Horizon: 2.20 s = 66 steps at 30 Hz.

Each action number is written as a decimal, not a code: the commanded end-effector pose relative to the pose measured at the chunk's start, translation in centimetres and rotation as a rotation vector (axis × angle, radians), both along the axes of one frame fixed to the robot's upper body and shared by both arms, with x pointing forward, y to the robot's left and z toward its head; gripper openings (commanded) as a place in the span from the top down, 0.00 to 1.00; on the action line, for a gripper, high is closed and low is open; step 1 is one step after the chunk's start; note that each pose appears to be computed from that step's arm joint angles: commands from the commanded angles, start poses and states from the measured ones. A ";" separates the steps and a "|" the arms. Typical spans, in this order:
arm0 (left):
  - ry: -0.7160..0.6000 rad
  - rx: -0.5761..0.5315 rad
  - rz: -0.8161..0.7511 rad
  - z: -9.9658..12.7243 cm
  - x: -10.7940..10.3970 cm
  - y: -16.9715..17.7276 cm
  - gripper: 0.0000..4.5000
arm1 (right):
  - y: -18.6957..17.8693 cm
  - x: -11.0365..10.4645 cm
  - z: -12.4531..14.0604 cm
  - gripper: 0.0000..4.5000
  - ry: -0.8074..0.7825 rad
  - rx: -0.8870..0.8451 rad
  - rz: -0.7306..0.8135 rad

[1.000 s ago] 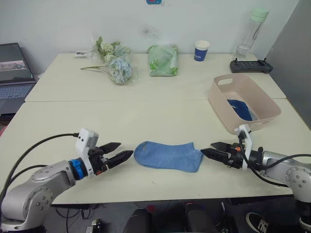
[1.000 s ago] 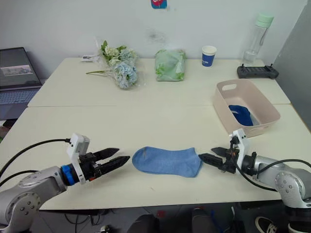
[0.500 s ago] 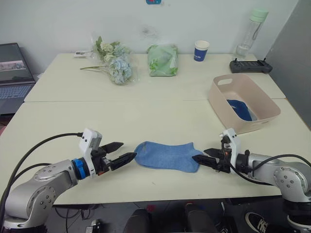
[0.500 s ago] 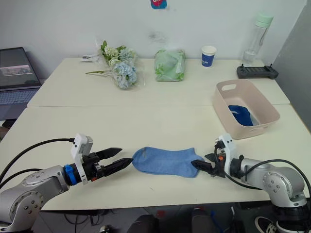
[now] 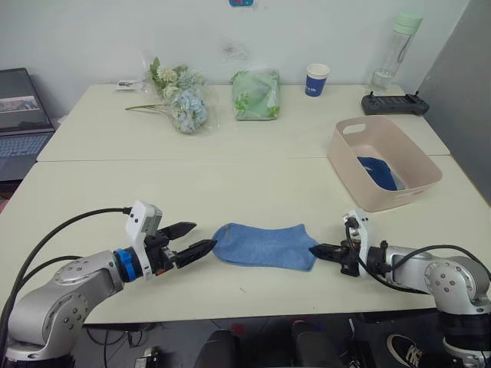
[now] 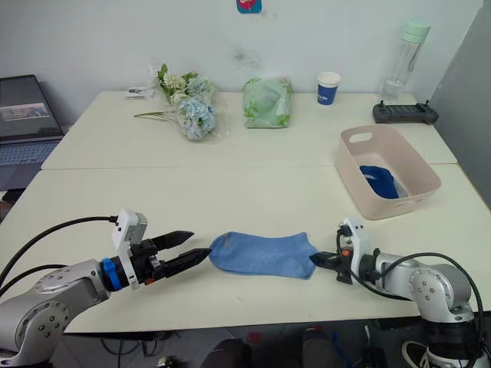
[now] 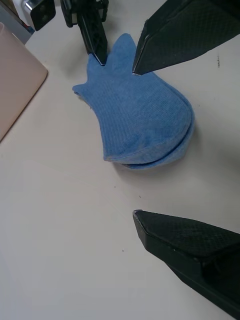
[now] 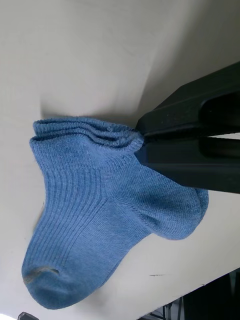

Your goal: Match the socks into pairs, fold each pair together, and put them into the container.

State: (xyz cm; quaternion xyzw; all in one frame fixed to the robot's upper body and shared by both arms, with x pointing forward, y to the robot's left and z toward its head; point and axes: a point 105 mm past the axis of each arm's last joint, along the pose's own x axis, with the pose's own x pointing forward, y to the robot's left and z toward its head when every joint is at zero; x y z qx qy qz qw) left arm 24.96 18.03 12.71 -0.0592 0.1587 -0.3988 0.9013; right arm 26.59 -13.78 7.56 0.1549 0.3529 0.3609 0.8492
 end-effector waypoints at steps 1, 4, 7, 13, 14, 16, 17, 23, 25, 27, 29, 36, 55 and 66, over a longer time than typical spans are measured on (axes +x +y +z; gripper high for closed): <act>-0.086 0.009 -0.110 1.7 -0.3 -1.9 0.00 | -1.9 1.5 1.5 1.00 -0.070 -0.043 -0.002; -0.125 0.073 -0.160 1.4 0.2 -2.8 0.00 | -2.4 2.1 1.9 1.00 -0.086 -0.048 0.020; -0.233 0.155 -0.196 1.3 2.1 -4.2 0.13 | -2.7 2.9 2.3 1.00 -0.107 -0.059 0.049; -0.323 0.189 -0.379 0.9 3.5 -8.3 0.59 | -2.8 3.3 2.2 1.00 -0.114 -0.064 0.087; -0.319 0.203 -0.409 0.4 3.7 -8.9 0.66 | -2.9 3.3 2.2 1.00 -0.114 -0.066 0.090; -0.308 0.223 -0.446 -0.5 3.9 -9.8 0.81 | -2.8 3.2 2.2 1.00 -0.116 -0.070 0.099; -0.304 0.243 -0.475 -1.1 4.0 -10.2 0.89 | -2.7 3.2 2.3 1.00 -0.117 -0.069 0.103; -0.307 0.252 -0.530 -2.3 4.8 -12.3 1.00 | -2.7 3.0 2.8 1.00 -0.129 -0.064 0.108; -0.289 0.256 -0.541 -2.8 5.1 -12.7 1.00 | -2.6 3.0 2.9 1.00 -0.131 -0.061 0.109; -0.234 0.321 -0.538 -4.6 5.2 -12.1 1.00 | -2.5 2.8 3.4 1.00 -0.133 -0.039 0.110; -0.171 0.384 -0.553 -6.5 4.7 -11.2 1.00 | -2.2 2.8 4.0 1.00 -0.137 -0.003 0.108; -0.121 0.384 -0.533 -7.6 4.1 -10.7 1.00 | 0.3 1.8 7.9 1.00 -0.133 0.222 0.179; -0.233 0.264 -0.419 -1.2 3.5 -7.5 1.00 | 10.2 0.1 8.1 1.00 -0.102 0.286 0.439; -0.262 0.317 -0.260 5.4 1.3 -1.1 1.00 | 12.8 -0.3 8.3 0.76 -0.068 0.317 0.539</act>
